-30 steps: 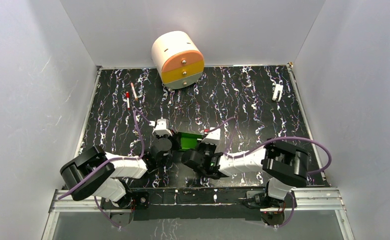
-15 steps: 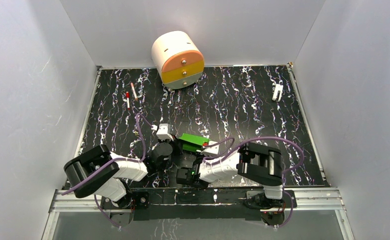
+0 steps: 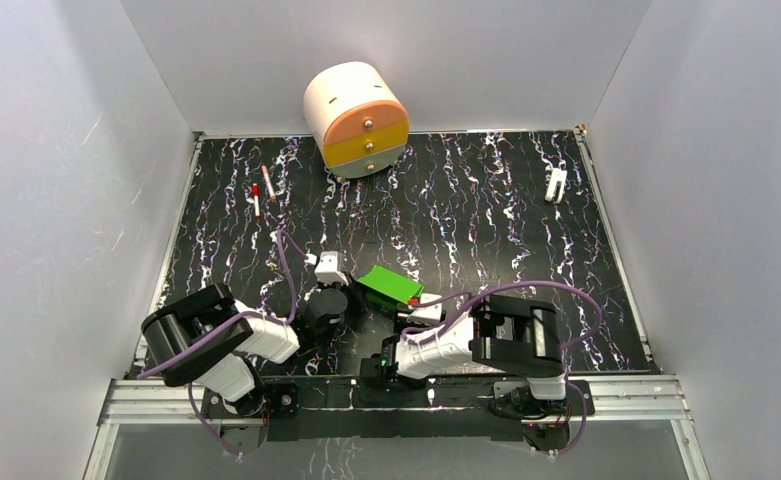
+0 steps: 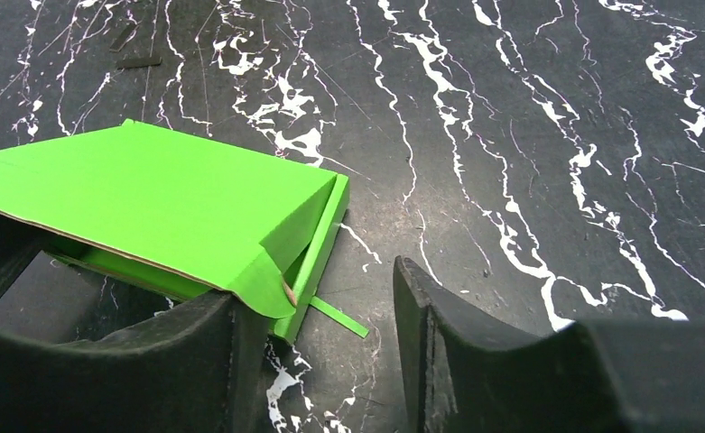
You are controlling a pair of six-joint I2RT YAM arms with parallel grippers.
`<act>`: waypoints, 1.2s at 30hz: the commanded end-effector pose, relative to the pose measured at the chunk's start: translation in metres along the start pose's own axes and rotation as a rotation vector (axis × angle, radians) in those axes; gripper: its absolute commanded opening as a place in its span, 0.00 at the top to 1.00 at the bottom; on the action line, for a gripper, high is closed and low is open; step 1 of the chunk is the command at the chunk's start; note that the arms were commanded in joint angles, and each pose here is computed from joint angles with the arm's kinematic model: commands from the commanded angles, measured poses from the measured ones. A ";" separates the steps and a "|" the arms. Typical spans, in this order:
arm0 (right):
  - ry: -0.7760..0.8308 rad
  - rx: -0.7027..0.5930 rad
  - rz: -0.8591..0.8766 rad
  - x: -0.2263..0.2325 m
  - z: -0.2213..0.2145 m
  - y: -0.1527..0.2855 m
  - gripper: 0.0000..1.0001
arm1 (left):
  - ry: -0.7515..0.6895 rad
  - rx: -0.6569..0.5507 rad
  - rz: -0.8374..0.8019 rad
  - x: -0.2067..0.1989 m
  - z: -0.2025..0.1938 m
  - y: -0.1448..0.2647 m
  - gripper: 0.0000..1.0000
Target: Fold the paper box
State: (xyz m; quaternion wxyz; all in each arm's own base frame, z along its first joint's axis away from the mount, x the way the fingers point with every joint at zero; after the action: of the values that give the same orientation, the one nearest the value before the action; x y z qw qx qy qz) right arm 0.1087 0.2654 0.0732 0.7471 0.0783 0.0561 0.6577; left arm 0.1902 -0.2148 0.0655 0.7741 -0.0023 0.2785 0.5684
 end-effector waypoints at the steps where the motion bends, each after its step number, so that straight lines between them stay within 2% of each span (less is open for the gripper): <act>1: 0.032 -0.033 0.012 -0.006 0.014 0.007 0.39 | -0.059 0.026 0.102 0.024 -0.014 0.004 1.00; 10: 0.028 -0.061 0.067 -0.013 0.029 0.023 0.20 | -0.063 0.014 0.117 0.026 -0.014 0.004 1.00; 23: -0.017 -0.156 0.184 -0.021 0.055 0.031 0.07 | -0.056 0.002 0.130 0.029 -0.013 0.005 1.00; 30: -0.056 -0.159 0.230 -0.021 0.078 0.043 0.03 | -0.069 -0.011 0.145 0.031 -0.011 0.005 1.00; 36: 0.065 -0.154 0.226 -0.010 0.078 0.051 0.01 | -0.078 -0.034 0.142 0.029 -0.004 0.006 1.00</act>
State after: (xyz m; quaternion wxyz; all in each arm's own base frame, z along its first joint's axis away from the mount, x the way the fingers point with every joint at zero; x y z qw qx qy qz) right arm 0.0734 0.2436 0.1442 0.6867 0.0264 0.0464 0.7249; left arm 0.1905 -0.2076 0.0610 0.7596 -0.0064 0.2682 0.5924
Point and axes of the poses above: each gripper's point midway between its finger pads, its own y axis back along the fingers, its own x axis along the line the jaws close on, z = x × y, the point moved 7 cm from there along y, back along the fingers, and after that the axes turned 1 degree about y, right-handed, at the moved point
